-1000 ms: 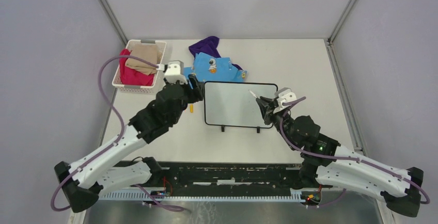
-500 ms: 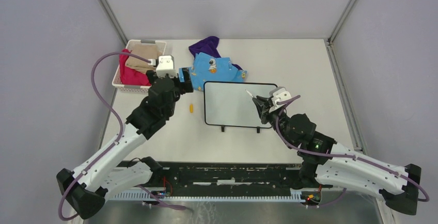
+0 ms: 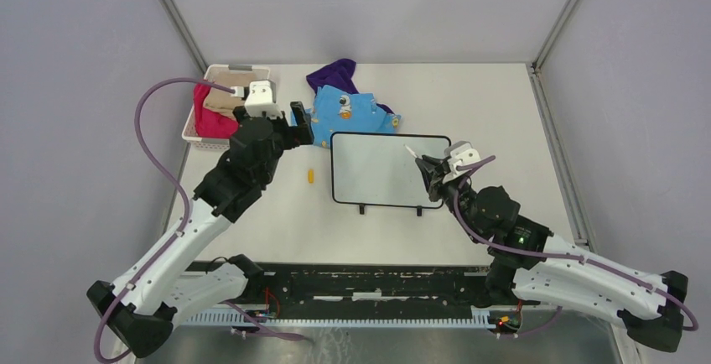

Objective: Write a sentence on the whiteboard

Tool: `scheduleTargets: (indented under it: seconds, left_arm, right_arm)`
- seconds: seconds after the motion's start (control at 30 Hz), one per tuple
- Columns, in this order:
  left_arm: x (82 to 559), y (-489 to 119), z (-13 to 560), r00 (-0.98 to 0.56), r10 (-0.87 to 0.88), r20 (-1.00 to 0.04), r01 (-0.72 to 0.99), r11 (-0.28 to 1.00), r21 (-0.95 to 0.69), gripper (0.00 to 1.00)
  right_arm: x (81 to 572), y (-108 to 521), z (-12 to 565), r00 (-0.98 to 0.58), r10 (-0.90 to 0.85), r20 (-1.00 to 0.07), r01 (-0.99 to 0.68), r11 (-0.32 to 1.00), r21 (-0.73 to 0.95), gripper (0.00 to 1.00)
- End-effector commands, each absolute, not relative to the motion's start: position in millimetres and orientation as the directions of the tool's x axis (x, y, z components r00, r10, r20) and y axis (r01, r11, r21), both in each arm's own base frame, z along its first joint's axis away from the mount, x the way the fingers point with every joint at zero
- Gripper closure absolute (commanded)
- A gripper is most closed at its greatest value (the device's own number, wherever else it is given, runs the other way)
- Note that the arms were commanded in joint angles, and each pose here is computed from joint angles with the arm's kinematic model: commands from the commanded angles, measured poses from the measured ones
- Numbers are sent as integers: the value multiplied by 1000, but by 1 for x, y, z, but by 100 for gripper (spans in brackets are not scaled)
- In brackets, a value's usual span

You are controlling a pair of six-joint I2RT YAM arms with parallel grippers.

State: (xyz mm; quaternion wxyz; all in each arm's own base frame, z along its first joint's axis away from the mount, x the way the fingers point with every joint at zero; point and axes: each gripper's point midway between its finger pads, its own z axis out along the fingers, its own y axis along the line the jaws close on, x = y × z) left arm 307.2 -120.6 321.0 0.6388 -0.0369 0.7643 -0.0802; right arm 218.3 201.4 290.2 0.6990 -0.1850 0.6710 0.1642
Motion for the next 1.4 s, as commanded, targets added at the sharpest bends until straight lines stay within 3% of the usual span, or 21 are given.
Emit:
scheduleTargets:
  seconds: [0.0,0.17,0.3,0.47,0.77,1.37]
  left_arm:
    - [310,-120,324,-171,-188,-967,29,980,-196,0]
    - [325,-98,310,-140,-304,-942,-136,949,-286,0]
    - [344,-109,309,-147,-394,-907,24,916,-401,0]
    - [363,-128,287,-237,-338,-911,159,911,-380,0]
    - [342,-174,243,-326,-294,-899,477,770,-425,0]
    - [313,-203,174,-583,-303,-754,504,593,-628,11]
  right_arm:
    - [219,203,317,76,32,-997,-478,878,-8,100]
    - [219,209,321,79,45,-996,-492,870,0,100]
    - [219,210,318,74,36,-997,-493,870,-6,100]
    - [218,211,314,61,32,-998,-502,865,-3,100]
    - [214,211,314,48,51,-998,-517,856,19,100]
    - [202,217,315,42,104,-994,-586,808,60,100]
